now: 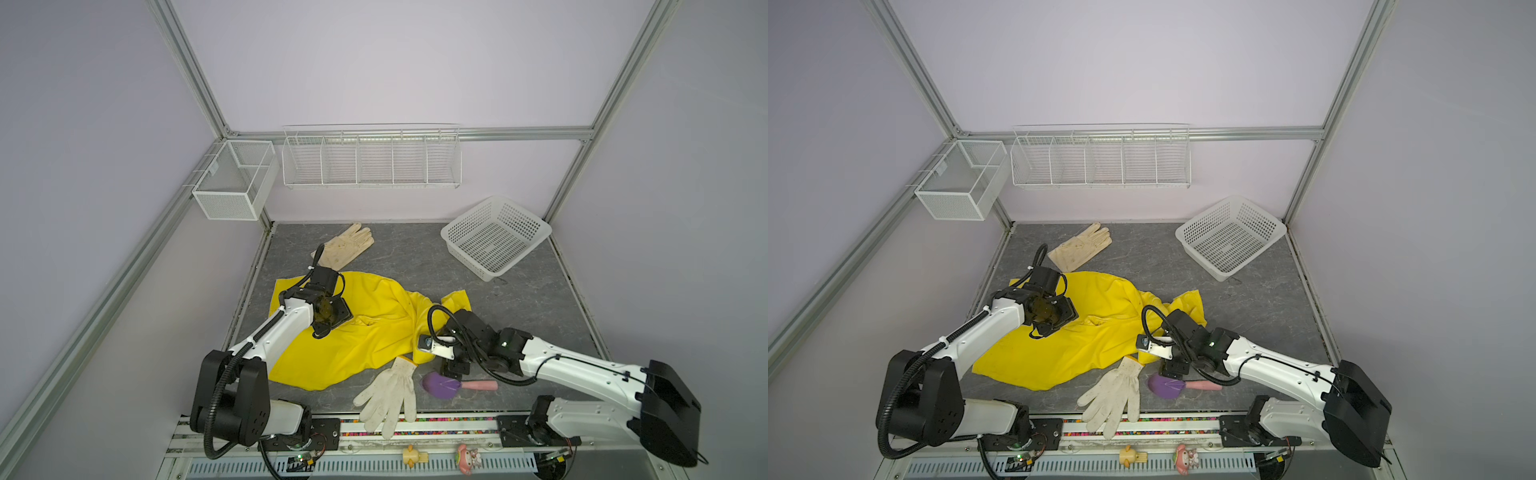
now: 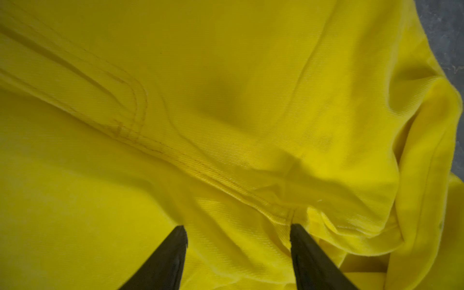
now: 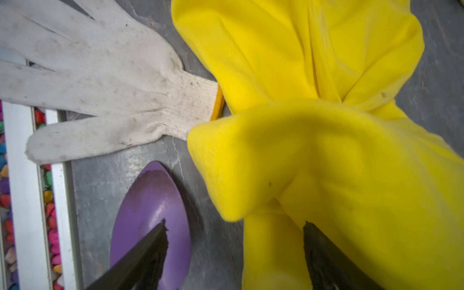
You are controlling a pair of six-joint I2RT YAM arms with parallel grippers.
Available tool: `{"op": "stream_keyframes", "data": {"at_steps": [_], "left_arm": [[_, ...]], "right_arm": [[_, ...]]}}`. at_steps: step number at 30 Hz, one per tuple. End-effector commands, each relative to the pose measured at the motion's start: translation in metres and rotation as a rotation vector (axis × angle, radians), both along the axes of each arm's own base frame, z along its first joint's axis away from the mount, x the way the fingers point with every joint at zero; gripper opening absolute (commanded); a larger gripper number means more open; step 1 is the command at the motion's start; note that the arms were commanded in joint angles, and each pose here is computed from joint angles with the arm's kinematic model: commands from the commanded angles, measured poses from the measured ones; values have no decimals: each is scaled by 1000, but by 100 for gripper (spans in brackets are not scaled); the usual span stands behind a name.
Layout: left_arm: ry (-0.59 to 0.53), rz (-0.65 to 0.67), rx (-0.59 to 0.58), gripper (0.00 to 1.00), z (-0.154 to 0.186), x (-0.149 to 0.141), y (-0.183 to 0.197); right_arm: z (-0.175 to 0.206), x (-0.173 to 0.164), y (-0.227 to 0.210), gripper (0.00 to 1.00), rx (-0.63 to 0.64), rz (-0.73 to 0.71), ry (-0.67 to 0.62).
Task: Fold and stack the trousers
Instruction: Flatten out the trousers at the center of the table.
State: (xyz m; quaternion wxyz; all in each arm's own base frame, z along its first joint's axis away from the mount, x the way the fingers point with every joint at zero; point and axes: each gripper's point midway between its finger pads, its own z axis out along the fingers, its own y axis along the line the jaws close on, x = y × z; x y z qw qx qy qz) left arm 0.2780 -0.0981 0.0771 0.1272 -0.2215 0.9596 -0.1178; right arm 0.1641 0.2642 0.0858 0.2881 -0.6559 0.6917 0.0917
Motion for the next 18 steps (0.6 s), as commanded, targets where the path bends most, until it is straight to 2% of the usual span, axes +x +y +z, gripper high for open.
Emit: {"op": "stream_keyframes", "data": {"at_steps": [1,5,6,8,10,13,15,18], "left_arm": [[10,26,-4,66,-4,-6,2],[18,30,-6,66,-11,-8,2],[18,30,-5,66,-12,-7,2],[21,30,-3,66,-14,-7,2],[20,32,0,66,-15,-6,3],[27,33,22,66,-19,-6,6],[32,32,47,66,-23,-7,10],[44,36,69,66,-31,-7,13]], "right_arm": [[-6,14,14,85,11,1,-104],[-22,15,24,82,-21,19,-151],[-26,20,21,75,-47,-6,-163],[-27,31,15,52,-76,-72,-195],[-11,39,10,34,-17,-146,-173],[23,49,-8,15,103,-256,-122],[45,55,-25,11,159,-309,-112],[71,62,-51,9,186,-364,-109]]}}
